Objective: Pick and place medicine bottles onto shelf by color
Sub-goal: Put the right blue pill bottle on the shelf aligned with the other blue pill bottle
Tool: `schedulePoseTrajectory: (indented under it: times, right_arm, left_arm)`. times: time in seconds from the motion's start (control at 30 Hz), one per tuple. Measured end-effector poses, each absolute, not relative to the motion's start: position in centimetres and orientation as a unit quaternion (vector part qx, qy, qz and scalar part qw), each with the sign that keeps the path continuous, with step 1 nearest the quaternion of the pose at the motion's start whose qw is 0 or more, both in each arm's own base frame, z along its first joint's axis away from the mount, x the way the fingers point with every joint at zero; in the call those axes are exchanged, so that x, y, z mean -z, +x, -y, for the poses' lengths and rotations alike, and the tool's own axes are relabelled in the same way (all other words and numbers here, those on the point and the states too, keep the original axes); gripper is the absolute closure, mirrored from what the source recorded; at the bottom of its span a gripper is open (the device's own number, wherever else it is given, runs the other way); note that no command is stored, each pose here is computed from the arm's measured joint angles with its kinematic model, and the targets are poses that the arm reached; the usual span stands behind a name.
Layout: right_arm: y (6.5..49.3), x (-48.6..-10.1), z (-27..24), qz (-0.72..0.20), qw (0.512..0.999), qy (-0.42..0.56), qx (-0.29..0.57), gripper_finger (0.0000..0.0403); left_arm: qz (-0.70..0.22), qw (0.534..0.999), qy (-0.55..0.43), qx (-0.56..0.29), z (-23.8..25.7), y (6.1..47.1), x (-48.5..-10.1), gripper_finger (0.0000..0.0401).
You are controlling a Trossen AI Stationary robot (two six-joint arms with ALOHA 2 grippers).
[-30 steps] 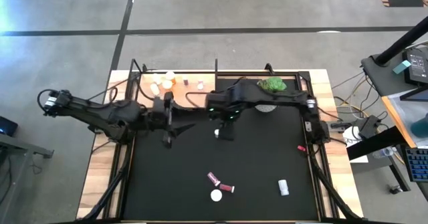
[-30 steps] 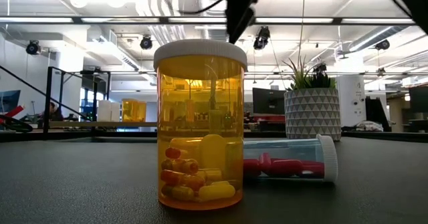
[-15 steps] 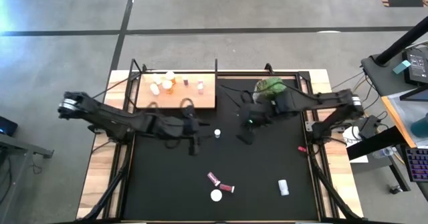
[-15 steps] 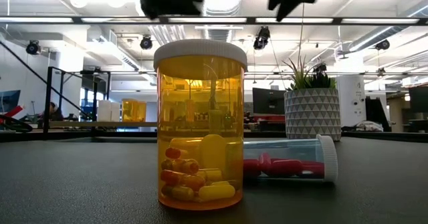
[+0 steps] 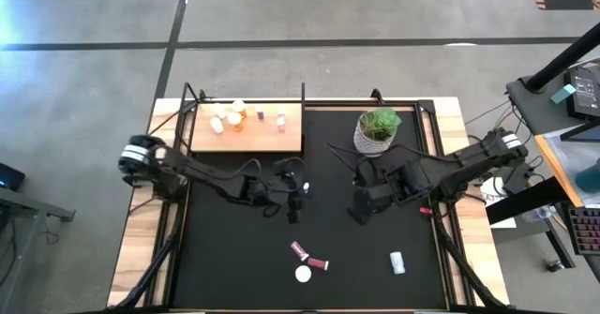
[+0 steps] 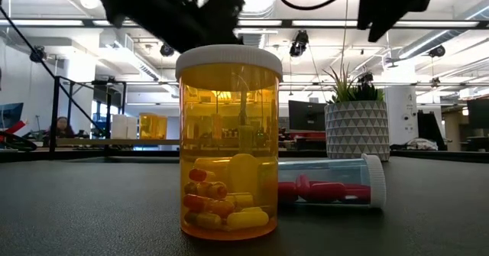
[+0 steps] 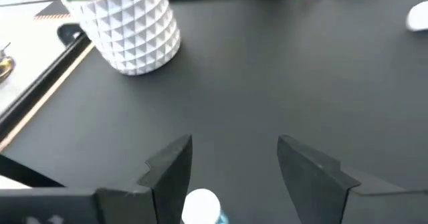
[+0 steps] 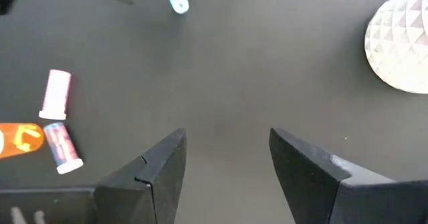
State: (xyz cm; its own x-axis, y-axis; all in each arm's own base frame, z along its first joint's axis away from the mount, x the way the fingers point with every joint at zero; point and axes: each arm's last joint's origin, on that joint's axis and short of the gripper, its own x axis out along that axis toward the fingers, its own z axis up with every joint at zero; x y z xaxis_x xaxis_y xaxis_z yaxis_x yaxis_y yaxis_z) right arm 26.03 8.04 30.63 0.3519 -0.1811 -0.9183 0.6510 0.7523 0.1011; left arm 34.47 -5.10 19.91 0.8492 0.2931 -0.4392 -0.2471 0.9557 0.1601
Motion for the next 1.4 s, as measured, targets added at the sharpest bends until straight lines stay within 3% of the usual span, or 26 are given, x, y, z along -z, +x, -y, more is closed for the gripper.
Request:
schedulePoseTrajectory:
  times: [0.2,0.63,1.4]
  right_arm:
    - [25.9,-29.6,-8.2,-0.516,0.782,0.222,0.269,0.0200]
    - [25.7,-29.2,-8.0,-0.518,0.789,0.192,0.270,0.0200]
    - [25.7,-29.3,-7.9,-0.518,0.793,0.177,0.269,0.0200]
  left_arm:
    - [-0.238,0.950,0.003,-0.202,4.2,35.3,-17.8,0.0198]
    - [-0.280,0.927,-0.073,-0.239,3.8,33.7,-15.2,0.0198]
    - [-0.243,0.941,-0.087,-0.220,3.8,34.6,-14.2,0.0198]
